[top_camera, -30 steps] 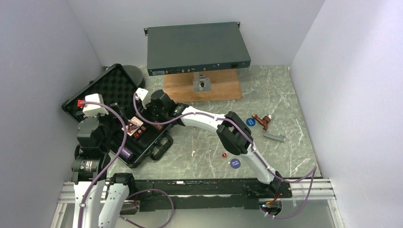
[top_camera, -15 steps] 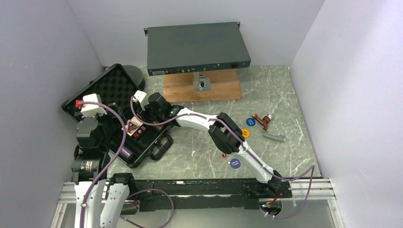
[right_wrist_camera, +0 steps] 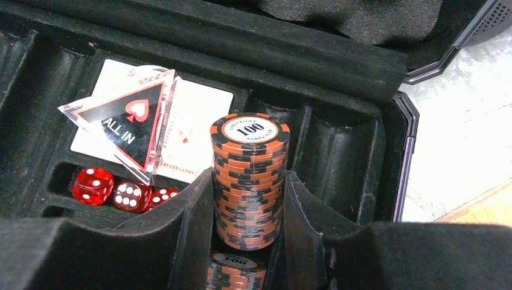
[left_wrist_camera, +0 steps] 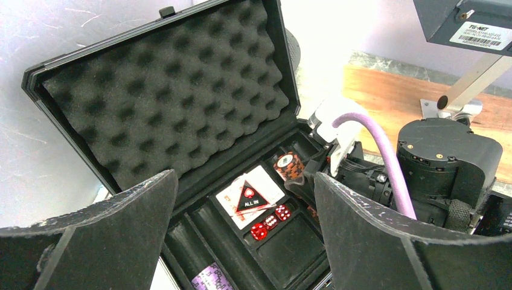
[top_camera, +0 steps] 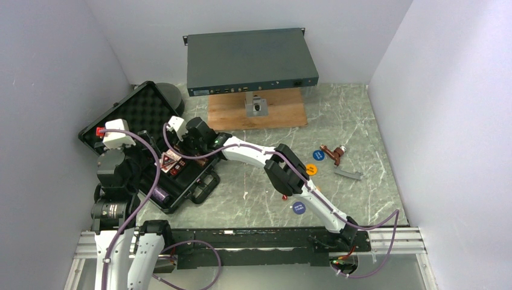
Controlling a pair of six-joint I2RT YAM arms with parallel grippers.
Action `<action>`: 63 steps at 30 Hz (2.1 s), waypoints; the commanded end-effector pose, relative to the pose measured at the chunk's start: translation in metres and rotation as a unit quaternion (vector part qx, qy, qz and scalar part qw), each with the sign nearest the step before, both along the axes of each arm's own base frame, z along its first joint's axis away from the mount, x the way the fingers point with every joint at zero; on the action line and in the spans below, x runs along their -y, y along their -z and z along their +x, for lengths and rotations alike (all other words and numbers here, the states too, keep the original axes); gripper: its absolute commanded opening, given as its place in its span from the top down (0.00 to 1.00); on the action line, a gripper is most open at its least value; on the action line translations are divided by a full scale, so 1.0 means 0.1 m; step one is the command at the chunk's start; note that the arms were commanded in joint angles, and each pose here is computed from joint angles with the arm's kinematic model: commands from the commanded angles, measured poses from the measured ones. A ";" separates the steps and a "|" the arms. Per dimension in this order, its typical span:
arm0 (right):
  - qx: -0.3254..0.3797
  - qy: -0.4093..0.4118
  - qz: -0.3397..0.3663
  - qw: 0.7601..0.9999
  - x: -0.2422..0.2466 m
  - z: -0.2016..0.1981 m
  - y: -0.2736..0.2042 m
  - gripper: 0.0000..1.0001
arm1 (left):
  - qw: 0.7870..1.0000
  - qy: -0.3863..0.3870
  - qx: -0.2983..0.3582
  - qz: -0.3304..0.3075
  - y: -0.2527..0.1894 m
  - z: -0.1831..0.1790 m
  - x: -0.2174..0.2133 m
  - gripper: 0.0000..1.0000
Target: Pack up texas hold em set
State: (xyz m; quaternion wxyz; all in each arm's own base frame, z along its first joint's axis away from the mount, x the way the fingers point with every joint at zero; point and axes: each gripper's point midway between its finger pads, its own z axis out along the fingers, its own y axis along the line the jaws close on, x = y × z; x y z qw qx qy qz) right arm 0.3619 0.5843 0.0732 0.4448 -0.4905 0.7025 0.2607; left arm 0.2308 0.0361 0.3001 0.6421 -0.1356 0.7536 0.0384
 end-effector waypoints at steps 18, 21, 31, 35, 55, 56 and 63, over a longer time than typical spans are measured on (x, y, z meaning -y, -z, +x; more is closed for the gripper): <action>-0.004 0.062 -0.005 0.998 0.13 0.26 -0.10 1.00 | 1.000 -0.002 0.010 -0.004 -0.08 0.04 -0.01 0.10; 0.000 0.069 -0.013 0.998 0.16 0.29 -0.09 1.00 | 1.000 -0.004 0.010 -0.005 -0.07 0.04 -0.02 0.10; -0.005 0.086 -0.034 0.996 0.22 0.32 0.03 0.98 | 1.000 -0.006 0.007 -0.004 -0.07 0.04 -0.03 0.10; -0.002 0.096 -0.042 0.995 0.28 0.33 0.06 0.96 | 1.000 -0.007 0.008 -0.005 -0.06 0.05 -0.03 0.10; 0.006 0.106 0.025 0.994 0.26 0.28 -0.58 0.34 | 1.000 -0.007 0.004 -0.004 -0.05 0.06 -0.03 0.10; 0.008 0.107 0.033 0.994 0.26 0.28 -0.63 0.34 | 1.000 -0.007 0.004 -0.004 -0.05 0.06 -0.03 0.10; 0.009 0.103 0.064 0.993 0.25 0.24 -0.87 0.35 | 1.000 -0.007 0.003 -0.005 -0.04 0.06 -0.03 0.10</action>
